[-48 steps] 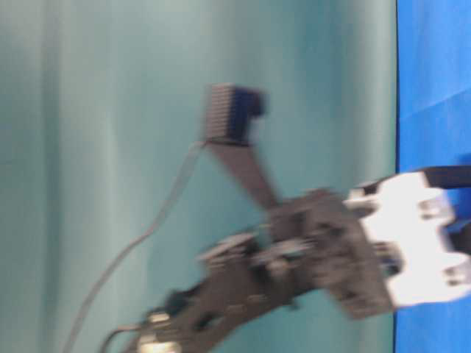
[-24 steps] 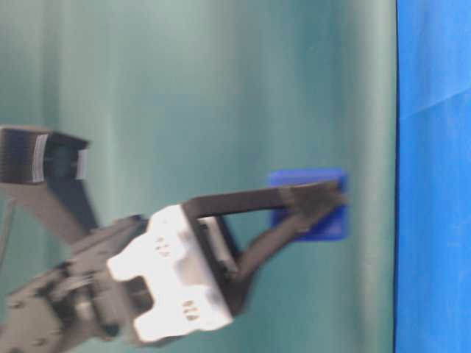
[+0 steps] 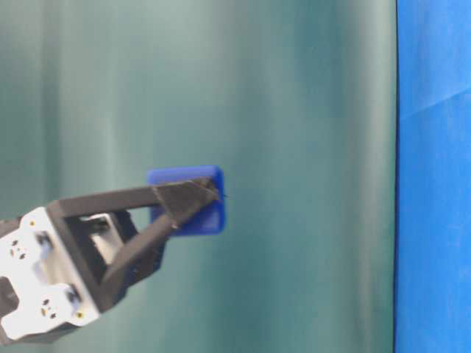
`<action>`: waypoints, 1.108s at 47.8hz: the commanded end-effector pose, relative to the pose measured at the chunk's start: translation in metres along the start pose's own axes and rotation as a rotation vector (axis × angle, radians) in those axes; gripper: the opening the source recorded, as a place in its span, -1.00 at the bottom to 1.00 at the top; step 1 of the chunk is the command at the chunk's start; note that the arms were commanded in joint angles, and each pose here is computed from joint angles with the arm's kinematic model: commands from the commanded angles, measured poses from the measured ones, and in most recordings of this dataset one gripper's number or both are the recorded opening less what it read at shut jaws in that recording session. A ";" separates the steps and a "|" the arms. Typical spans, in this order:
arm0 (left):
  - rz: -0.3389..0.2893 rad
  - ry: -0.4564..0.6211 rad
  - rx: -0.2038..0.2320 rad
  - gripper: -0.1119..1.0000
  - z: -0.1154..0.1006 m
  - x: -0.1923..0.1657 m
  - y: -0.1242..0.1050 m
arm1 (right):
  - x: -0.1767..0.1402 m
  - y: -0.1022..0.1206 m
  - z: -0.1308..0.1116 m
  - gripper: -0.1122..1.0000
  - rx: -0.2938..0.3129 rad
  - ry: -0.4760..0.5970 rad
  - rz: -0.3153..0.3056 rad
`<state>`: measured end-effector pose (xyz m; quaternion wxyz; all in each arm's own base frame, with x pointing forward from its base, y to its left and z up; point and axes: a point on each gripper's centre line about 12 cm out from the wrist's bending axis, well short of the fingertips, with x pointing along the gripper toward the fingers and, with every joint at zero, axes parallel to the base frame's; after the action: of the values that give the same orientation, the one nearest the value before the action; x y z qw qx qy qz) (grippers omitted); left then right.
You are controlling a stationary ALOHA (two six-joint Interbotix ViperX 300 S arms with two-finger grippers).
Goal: Handover the blue block to the right arm after grasping it with the left arm, then place it in the designated position.
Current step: 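Rotate the left gripper to hold the cube up toward the center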
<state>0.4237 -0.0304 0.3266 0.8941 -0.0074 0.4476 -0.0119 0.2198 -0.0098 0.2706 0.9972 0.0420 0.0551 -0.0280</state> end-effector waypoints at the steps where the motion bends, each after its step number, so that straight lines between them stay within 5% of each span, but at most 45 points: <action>1: 0.001 -0.055 0.004 0.08 0.012 -0.019 0.001 | 0.002 0.001 0.011 0.93 0.002 -0.029 0.000; 53: 0.003 -0.043 -0.002 0.08 0.009 -0.019 0.001 | 0.002 0.001 0.011 0.93 0.002 -0.029 0.000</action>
<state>0.4232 -0.0304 0.3284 0.8928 -0.0073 0.4503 -0.0116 0.2198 -0.0098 0.2706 0.9972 0.0420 0.0551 -0.0280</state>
